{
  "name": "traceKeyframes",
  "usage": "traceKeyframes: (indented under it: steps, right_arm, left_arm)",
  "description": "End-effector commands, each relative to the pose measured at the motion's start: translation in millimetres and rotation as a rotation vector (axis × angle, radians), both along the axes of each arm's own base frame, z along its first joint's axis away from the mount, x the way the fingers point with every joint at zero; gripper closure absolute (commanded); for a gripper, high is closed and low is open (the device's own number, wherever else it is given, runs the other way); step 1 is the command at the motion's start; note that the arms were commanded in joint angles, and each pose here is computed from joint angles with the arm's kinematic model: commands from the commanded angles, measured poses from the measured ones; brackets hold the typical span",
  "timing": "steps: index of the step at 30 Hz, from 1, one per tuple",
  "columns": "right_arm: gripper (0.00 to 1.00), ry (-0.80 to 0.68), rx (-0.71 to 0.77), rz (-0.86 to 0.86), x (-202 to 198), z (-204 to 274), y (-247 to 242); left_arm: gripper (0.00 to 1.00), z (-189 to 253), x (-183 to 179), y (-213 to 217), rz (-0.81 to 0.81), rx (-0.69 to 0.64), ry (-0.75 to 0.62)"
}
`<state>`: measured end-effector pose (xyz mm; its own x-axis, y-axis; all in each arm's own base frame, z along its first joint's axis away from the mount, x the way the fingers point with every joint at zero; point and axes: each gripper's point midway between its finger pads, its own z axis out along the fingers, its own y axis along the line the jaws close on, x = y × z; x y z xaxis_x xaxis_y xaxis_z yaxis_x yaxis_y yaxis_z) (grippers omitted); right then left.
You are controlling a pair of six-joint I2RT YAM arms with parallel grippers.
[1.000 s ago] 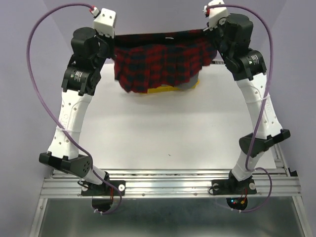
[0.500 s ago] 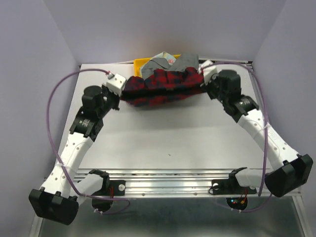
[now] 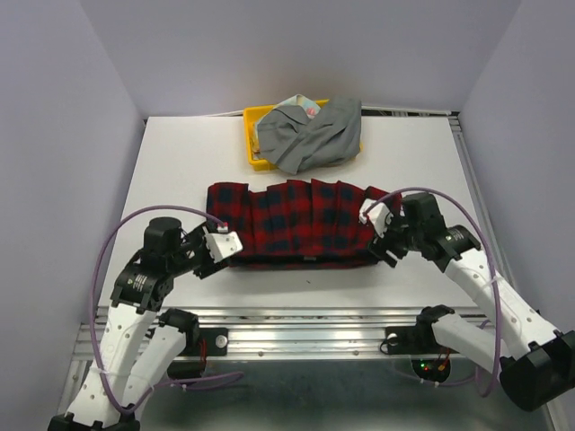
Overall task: Fold and stack the skirts
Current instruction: Flatten the skirt out
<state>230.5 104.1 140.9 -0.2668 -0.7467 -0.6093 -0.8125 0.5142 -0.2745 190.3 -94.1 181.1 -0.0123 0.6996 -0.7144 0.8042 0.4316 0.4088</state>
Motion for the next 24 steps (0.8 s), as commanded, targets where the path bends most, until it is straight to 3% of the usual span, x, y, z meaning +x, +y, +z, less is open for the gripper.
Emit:
traceKeyframes:
  steps: [1,2,3,8,12,17,21,23,24]
  right_arm:
    - [0.06,0.218,-0.146,0.085,-53,-39,-29]
    - [0.0,0.221,-0.14,0.096,-54,-36,-27]
    - [0.0,0.248,-0.124,0.124,-61,-34,-24]
    - [0.0,0.254,-0.003,0.203,-70,6,-1]
    - [0.0,0.205,0.157,0.3,-79,62,27]
    - [0.0,0.228,0.308,0.335,-86,93,52]
    - [0.01,0.231,0.305,0.166,-43,88,57]
    - [0.11,0.204,0.242,0.056,-15,70,48]
    - [0.16,0.116,0.182,-0.037,14,64,37]
  left_arm:
    - [0.21,-23,-20,14,-0.086,0.14,0.084]
    - [0.07,-22,-25,13,-0.104,0.142,0.101]
    - [0.05,-21,-26,13,-0.111,0.144,0.106]
    - [0.05,-10,-42,8,-0.194,0.149,0.128]
    - [0.06,9,-52,4,-0.254,0.141,0.088]
    - [0.03,27,-61,-9,-0.331,0.088,0.045]
    - [0.03,50,-43,-19,-0.277,0.003,0.041]
    - [0.07,61,-10,-20,-0.079,-0.098,0.081]
    - [0.12,60,2,-19,-0.013,-0.113,0.104]
